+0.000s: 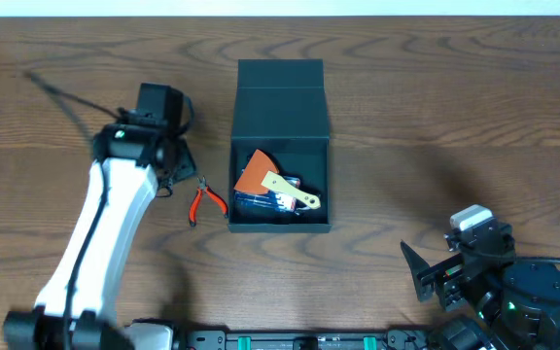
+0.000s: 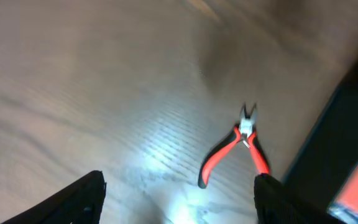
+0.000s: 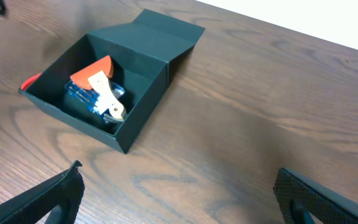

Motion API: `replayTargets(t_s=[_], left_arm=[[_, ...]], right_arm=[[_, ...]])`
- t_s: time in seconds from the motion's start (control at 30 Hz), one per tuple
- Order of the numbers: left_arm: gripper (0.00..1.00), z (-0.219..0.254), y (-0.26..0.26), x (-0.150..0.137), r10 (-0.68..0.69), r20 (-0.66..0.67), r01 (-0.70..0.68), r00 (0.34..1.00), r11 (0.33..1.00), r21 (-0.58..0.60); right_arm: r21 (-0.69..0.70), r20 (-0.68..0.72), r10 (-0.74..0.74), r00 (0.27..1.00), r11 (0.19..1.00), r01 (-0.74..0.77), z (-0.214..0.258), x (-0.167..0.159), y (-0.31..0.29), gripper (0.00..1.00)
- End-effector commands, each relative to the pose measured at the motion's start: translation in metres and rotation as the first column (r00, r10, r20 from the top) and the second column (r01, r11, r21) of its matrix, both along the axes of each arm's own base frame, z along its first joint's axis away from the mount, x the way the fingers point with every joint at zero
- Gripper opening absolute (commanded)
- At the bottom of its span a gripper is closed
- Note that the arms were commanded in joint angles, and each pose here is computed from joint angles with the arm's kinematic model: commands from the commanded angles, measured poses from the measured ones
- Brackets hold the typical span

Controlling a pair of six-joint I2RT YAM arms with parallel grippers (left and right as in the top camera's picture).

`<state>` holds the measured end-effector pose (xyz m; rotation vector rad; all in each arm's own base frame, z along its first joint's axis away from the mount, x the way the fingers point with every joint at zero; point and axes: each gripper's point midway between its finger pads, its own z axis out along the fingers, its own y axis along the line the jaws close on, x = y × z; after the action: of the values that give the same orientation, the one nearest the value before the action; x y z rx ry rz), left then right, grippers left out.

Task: Pack container
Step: 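Open the left gripper and retract it toward the red-black pliers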

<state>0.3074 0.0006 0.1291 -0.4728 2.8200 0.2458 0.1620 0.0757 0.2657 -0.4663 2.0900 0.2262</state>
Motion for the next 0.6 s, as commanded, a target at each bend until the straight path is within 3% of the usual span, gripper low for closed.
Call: replayTargets(t_s=[0.0, 0.27, 0.57], left_arm=[[0.75, -0.034, -0.01, -0.003, -0.198, -0.13, 0.192, 0.972, 0.98, -0.052], [0.75, -0.072, 0.002, -0.013, -0.156, -0.277, 0.139, 0.948, 0.987, -0.082], [0.75, -0.099, -0.01, -0.018, -0.185, -0.312, 0.139, 0.932, 0.977, -0.164]], right_arm=[[0.007, 0.004, -0.025, 1.0, 1.0, 0.025, 0.001, 0.001, -0.003, 0.99], [0.008, 0.004, -0.025, 1.0, 1.0, 0.025, 0.001, 0.001, -0.003, 0.99], [0.008, 0.004, -0.025, 1.0, 1.0, 0.025, 0.001, 0.001, -0.003, 0.99]])
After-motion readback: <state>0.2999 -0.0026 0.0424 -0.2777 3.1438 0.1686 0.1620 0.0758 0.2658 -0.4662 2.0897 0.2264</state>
